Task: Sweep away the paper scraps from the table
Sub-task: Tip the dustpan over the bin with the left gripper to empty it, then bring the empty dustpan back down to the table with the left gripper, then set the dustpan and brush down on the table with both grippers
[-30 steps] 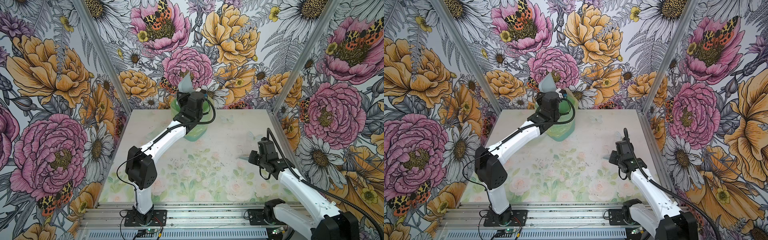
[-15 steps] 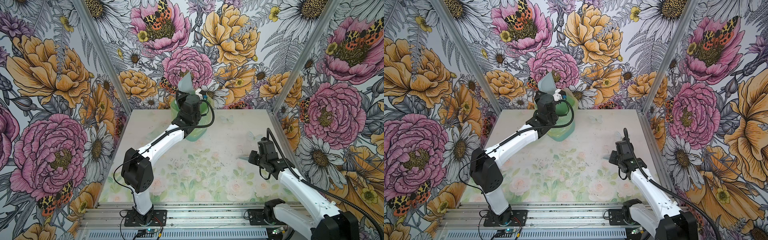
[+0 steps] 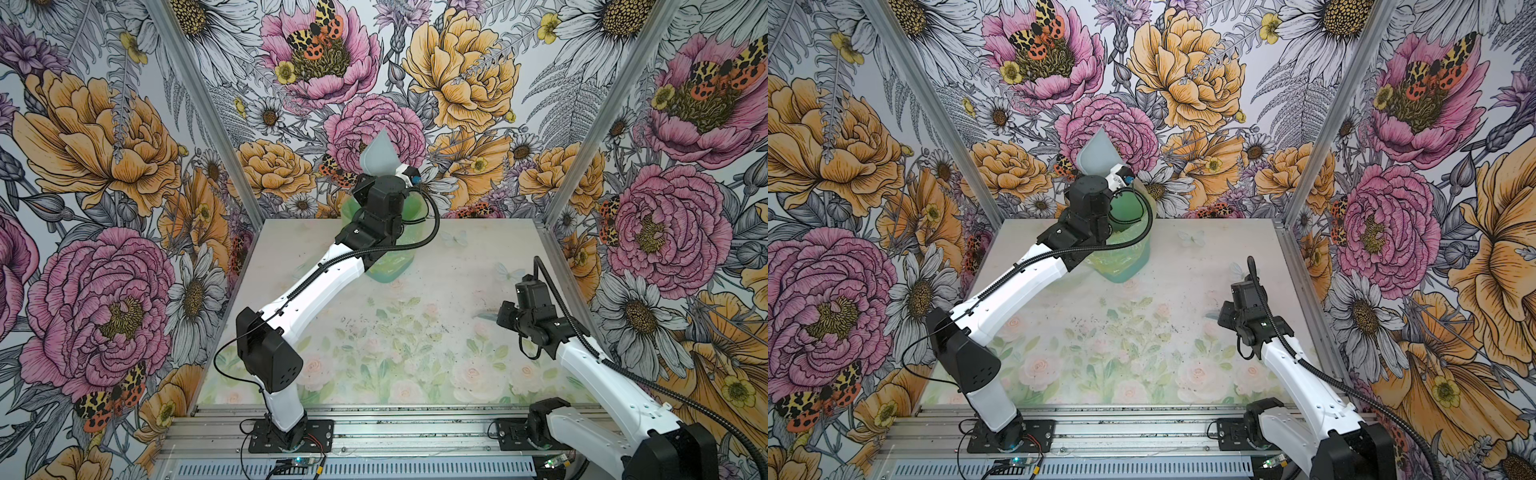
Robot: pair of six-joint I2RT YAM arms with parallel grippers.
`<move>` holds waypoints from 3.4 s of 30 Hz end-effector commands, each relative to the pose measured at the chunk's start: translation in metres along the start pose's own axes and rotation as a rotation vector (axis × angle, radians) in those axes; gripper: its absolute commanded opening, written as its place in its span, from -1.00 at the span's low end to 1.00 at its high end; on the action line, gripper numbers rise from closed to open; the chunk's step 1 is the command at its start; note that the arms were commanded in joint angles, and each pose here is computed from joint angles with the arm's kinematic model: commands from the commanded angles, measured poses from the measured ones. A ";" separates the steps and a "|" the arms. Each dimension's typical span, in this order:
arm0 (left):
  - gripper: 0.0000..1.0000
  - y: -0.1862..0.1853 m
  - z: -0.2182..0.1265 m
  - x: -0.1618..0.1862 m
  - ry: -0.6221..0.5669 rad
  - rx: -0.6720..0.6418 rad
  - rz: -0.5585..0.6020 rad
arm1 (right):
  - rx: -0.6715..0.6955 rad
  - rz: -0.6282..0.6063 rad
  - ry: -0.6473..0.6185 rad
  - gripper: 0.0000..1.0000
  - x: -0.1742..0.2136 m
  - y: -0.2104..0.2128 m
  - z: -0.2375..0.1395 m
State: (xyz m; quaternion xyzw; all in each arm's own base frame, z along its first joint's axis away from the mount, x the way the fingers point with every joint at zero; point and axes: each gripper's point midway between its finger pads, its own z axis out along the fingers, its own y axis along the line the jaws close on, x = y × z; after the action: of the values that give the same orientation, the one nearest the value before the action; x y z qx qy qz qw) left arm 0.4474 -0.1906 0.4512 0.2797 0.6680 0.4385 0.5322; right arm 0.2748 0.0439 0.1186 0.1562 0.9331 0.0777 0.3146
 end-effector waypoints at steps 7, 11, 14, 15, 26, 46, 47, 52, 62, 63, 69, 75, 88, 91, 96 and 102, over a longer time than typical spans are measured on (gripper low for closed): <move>-0.56 -0.012 -0.053 -0.025 -0.135 0.182 -0.186 | -0.024 0.016 -0.051 -1.00 -0.008 0.002 -0.008; -0.56 -0.038 -0.075 -0.035 -0.188 0.277 -0.232 | -0.031 0.016 -0.059 -1.00 -0.010 0.003 -0.011; -0.56 -0.063 -0.092 -0.041 -0.227 0.382 -0.281 | -0.024 0.014 -0.067 -1.00 -0.011 0.002 -0.013; -0.56 -0.073 -0.098 -0.043 -0.240 0.421 -0.295 | -0.021 0.012 -0.070 -1.00 -0.013 0.002 -0.014; -0.58 -0.195 -0.154 -0.042 -0.227 0.815 -0.399 | 0.056 -0.018 -0.109 -1.00 -0.027 -0.009 -0.033; -0.60 -0.309 -0.220 0.006 -0.016 1.211 -0.533 | 0.117 -0.006 -0.206 -1.00 -0.055 -0.014 -0.058; -0.60 -0.313 -0.221 0.008 0.008 1.222 -0.550 | 0.124 -0.006 -0.218 -1.00 -0.057 -0.015 -0.060; -0.59 -0.329 -0.223 0.009 0.099 1.254 -0.619 | 0.102 -0.003 -0.300 -1.00 -0.069 -0.012 -0.063; -0.59 -0.364 -0.196 0.027 0.327 1.245 -0.736 | 0.062 0.071 -0.421 -1.00 -0.080 -0.009 -0.047; -0.59 -0.364 -0.194 0.027 0.335 1.237 -0.741 | 0.071 0.077 -0.429 -1.00 -0.080 -0.011 -0.045; -0.59 -0.397 -0.181 0.049 0.445 1.185 -0.710 | 0.108 0.072 -0.432 -1.00 -0.074 -0.015 -0.033; -0.59 -0.411 -0.173 0.060 0.494 1.158 -0.701 | 0.117 0.062 -0.438 -1.00 -0.069 -0.011 -0.020; -0.58 -0.419 -0.155 0.079 0.560 1.101 -0.721 | 0.128 0.031 -0.406 -1.00 -0.057 0.003 0.013; -0.57 -0.418 -0.151 0.084 0.567 1.079 -0.721 | 0.128 0.029 -0.405 -1.00 -0.057 0.005 0.017; -0.56 -0.419 -0.143 0.087 0.577 1.067 -0.726 | 0.126 0.018 -0.415 -1.00 -0.059 0.008 0.023; -0.53 -0.420 -0.138 0.090 0.581 1.054 -0.725 | 0.111 0.016 -0.428 -1.00 -0.065 0.015 0.032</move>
State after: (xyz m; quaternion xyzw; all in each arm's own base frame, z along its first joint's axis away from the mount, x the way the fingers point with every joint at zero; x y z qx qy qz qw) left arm 0.3192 -0.3486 0.0446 0.1430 0.9584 -0.0983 0.2268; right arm 0.3370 0.0348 0.1254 0.1897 0.8601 -0.0111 0.4735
